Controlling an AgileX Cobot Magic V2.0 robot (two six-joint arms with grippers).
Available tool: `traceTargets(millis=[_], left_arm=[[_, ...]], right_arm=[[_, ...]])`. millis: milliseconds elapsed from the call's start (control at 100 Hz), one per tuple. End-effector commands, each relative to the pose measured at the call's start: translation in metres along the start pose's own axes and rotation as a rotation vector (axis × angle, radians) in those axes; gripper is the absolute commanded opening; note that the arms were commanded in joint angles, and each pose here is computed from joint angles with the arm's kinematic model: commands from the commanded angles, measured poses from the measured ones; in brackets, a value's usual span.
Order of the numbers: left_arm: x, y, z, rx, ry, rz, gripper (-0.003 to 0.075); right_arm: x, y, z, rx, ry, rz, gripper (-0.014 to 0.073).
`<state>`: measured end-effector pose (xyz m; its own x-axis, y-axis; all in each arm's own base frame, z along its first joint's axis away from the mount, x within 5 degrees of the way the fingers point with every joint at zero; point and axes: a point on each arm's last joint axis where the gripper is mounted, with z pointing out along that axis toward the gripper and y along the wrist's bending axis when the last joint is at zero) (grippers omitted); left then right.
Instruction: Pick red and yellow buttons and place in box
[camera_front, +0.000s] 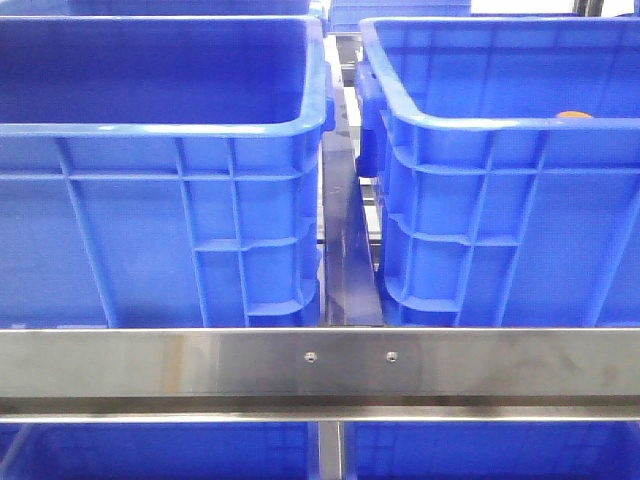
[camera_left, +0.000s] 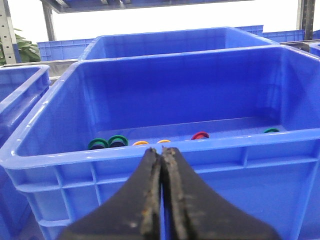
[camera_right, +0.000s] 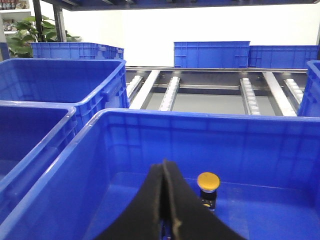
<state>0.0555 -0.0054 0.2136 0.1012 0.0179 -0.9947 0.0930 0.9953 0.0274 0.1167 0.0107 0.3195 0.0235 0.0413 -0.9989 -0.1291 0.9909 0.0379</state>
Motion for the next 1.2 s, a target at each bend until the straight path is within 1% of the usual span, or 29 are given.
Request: traceTargets(millis=[0,220,350,360,370,410,420,450,510,570,600,620,750,800,810,870,890,900,910,920,930,940,950,990,1000,1010,1020,1080,1190], left_arm=[[0.005,0.000,-0.002,0.000,-0.074,-0.010,-0.0019],[0.005,0.000,-0.002,0.000,-0.074,-0.010,-0.0019],[0.005,0.000,-0.002,0.000,-0.074,-0.010,-0.0019],[0.005,0.000,-0.002,0.000,-0.074,-0.010,-0.0019],[0.005,0.000,-0.002,0.000,-0.074,-0.010,-0.0019],[0.005,0.000,-0.002,0.000,-0.074,-0.010,-0.0019],[0.005,0.000,-0.002,0.000,-0.074,-0.010,-0.0019],[0.005,0.000,-0.002,0.000,-0.074,-0.010,-0.0019],[0.005,0.000,-0.002,0.000,-0.074,-0.010,-0.0019],[0.005,0.000,-0.002,0.000,-0.074,-0.010,-0.0019],[0.005,0.000,-0.002,0.000,-0.074,-0.010,-0.0019],[0.005,0.000,-0.002,0.000,-0.074,-0.010,-0.0019],[0.005,0.000,-0.002,0.000,-0.074,-0.010,-0.0019],[0.005,0.000,-0.002,0.000,-0.074,-0.010,-0.0019],[0.005,0.000,-0.002,0.000,-0.074,-0.010,-0.0019],[0.005,0.000,-0.002,0.000,-0.074,-0.010,-0.0019],[0.005,0.000,-0.002,0.000,-0.074,-0.010,-0.0019],[0.005,0.000,-0.002,0.000,-0.074,-0.010,-0.0019],[0.005,0.000,-0.002,0.000,-0.074,-0.010,-0.0019],[0.005,0.000,-0.002,0.000,-0.074,-0.010,-0.0019],[0.005,0.000,-0.002,0.000,-0.074,-0.010,-0.0019],[0.005,0.000,-0.002,0.000,-0.074,-0.010,-0.0019],[0.005,0.000,-0.002,0.000,-0.074,-0.010,-0.0019],[0.005,0.000,-0.002,0.000,-0.074,-0.010,-0.0019],[0.005,0.000,-0.002,0.000,-0.074,-0.010,-0.0019],[0.005,0.000,-0.002,0.000,-0.074,-0.010,-0.0019],[0.005,0.000,-0.002,0.000,-0.074,-0.010,-0.0019],[0.005,0.000,-0.002,0.000,-0.074,-0.010,-0.0019],[0.005,0.000,-0.002,0.000,-0.074,-0.010,-0.0019]], right_arm=[[-0.010,0.002,0.000,-0.025,-0.038,0.024,-0.0068],[-0.010,0.004,0.000,-0.046,-0.038,0.028,-0.0068],[-0.007,0.006,0.000,-0.058,0.003,0.008,-0.0068],[-0.007,0.006,0.000,-0.058,0.006,0.021,-0.0068],[-0.006,0.006,0.000,-0.058,0.012,0.007,-0.0068],[-0.004,0.005,0.000,-0.057,0.029,0.023,-0.0068],[-0.004,0.005,0.000,-0.056,0.035,0.009,-0.0068],[-0.003,0.005,-0.001,-0.051,0.047,0.021,-0.0068],[0.000,0.004,-0.001,-0.036,0.074,-0.004,-0.0068],[0.001,0.002,-0.001,-0.020,0.092,0.009,-0.0068],[0.001,0.001,-0.001,-0.012,0.102,-0.004,-0.0068],[0.001,0.001,-0.001,-0.007,0.102,0.008,-0.0068],[0.000,-0.004,-0.001,0.044,0.115,-0.003,-0.0068],[0.000,-0.006,-0.001,0.067,0.114,0.013,-0.0068],[0.000,-0.006,-0.001,0.072,0.115,-0.001,-0.0068],[0.000,-0.009,-0.002,0.099,0.105,0.015,-0.0068],[0.000,-0.009,-0.002,0.106,0.105,0.002,-0.0068],[-0.001,-0.010,-0.002,0.112,0.099,0.017,-0.0068],[-0.001,-0.010,-0.002,0.116,0.099,0.002,-0.0068],[-0.002,-0.011,-0.002,0.122,0.092,0.017,-0.0068],[-0.002,-0.011,-0.002,0.125,0.092,0.003,-0.0068],[-0.002,-0.011,-0.002,0.130,0.085,0.017,-0.0068],[-0.002,-0.012,-0.002,0.134,0.084,0.004,-0.0068],[-0.004,-0.013,-0.002,0.147,0.067,0.022,-0.0068],[-0.004,-0.013,-0.002,0.149,0.066,0.009,-0.0068],[-0.004,-0.013,-0.002,0.153,0.059,0.025,-0.0068],[-0.004,-0.014,-0.002,0.154,0.057,0.012,-0.0068],[-0.005,-0.014,-0.002,0.162,0.032,0.031,-0.0068],[-0.004,-0.012,-0.007,0.145,-0.019,0.009,-0.0068]])
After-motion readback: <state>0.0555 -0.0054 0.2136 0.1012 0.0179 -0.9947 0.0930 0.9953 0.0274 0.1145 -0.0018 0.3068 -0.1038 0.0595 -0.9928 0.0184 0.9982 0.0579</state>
